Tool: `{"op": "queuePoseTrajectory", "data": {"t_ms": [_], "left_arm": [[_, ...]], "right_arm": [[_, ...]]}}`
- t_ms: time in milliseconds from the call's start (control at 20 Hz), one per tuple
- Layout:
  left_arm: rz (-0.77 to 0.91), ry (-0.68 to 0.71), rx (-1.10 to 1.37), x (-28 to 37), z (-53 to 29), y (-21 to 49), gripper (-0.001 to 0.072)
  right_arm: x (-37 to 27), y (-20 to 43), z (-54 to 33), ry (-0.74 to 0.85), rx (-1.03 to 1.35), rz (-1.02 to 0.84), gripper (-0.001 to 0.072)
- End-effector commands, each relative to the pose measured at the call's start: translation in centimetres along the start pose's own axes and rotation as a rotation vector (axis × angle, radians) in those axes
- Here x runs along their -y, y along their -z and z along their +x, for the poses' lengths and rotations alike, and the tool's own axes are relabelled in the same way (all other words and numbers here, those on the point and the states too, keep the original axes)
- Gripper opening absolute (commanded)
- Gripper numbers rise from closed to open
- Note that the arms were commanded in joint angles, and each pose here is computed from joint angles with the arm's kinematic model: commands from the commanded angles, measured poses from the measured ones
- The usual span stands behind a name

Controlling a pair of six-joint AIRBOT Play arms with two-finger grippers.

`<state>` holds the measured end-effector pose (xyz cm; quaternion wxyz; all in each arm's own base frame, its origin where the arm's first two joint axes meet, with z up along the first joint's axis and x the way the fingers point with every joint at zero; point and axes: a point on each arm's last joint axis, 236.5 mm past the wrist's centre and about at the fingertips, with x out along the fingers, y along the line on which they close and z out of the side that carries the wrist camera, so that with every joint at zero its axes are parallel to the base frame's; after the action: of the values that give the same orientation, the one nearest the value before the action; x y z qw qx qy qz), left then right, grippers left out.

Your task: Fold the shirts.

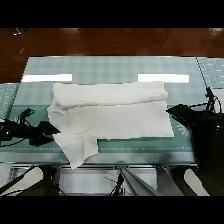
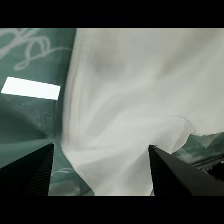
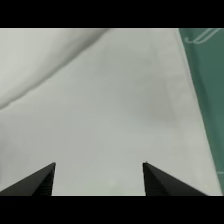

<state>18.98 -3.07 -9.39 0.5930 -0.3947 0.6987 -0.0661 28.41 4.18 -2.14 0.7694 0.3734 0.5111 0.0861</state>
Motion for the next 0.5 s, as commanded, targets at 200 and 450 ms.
{"op": "queuePoseTrajectory", "data": {"t_ms": [200,450], "left_arm": [[0.039,0.003,-0.09,1.0,3.6,3.0,0.0704],[0.111,-0.009,-0.145,1.9,4.5,4.4,0.0248]], "right_arm": [[-0.6,-2.1,-0.2,-0.041,0.112,0.043,0.0631],[4.9,-7.0,-4.7,0.092,0.282,0.171,0.0631]]}}
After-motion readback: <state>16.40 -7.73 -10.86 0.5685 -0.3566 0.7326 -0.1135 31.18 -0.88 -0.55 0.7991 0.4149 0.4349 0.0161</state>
